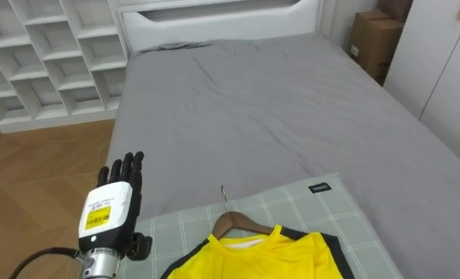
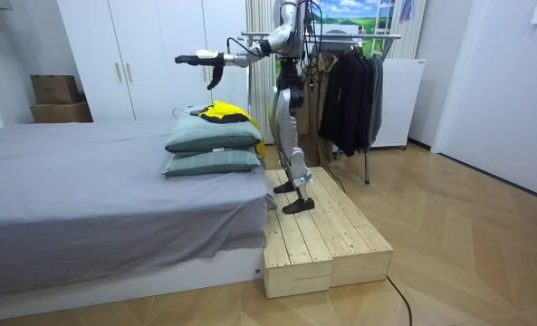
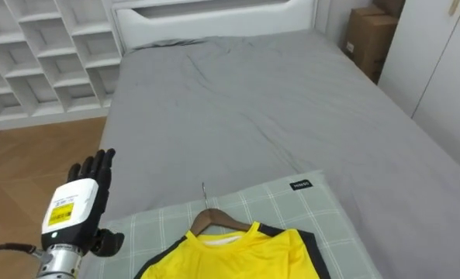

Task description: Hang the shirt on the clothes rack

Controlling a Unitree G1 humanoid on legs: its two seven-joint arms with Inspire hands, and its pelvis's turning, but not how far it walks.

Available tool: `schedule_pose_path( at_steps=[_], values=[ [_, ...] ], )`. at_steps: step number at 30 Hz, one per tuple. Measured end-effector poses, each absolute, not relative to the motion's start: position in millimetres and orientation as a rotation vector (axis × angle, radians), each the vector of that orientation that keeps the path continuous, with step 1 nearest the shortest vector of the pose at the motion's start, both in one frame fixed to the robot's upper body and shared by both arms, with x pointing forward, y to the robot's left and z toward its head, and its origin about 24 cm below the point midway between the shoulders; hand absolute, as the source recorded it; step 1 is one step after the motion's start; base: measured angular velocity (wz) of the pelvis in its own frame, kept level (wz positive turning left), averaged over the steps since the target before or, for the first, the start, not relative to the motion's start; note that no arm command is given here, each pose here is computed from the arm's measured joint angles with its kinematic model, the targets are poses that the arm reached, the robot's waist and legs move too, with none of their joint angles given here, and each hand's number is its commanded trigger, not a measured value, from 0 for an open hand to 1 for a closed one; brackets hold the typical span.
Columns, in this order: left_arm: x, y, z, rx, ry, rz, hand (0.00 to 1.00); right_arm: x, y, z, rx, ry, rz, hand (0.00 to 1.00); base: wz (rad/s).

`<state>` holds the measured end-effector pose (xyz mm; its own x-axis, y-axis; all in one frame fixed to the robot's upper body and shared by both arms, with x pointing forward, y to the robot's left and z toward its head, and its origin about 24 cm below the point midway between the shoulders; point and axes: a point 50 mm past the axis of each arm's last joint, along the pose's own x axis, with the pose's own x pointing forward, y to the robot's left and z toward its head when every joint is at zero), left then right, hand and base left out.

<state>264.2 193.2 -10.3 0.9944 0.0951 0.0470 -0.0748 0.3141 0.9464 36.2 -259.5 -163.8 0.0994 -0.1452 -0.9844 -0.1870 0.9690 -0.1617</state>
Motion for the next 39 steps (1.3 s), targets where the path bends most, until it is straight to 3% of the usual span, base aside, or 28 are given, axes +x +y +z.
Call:
schedule_pose_path(
  at_steps=[13, 23, 39],
  values=[
    [290, 195, -16, 1.263, 0.079, 0.081, 0.00, 76, -257, -159, -0.235, 1.323, -0.024, 0.00, -0.02],
    [329, 198, 15, 1.161, 0.017, 0.162, 0.00, 109, -252, -152, -0.211, 1.198, -0.029, 0.00, -0.01],
    [342, 203, 18, 1.003, 0.109, 0.160, 0.00, 149, -228, -146, -0.215, 1.085, -0.005, 0.00, 0.01]
  ],
)
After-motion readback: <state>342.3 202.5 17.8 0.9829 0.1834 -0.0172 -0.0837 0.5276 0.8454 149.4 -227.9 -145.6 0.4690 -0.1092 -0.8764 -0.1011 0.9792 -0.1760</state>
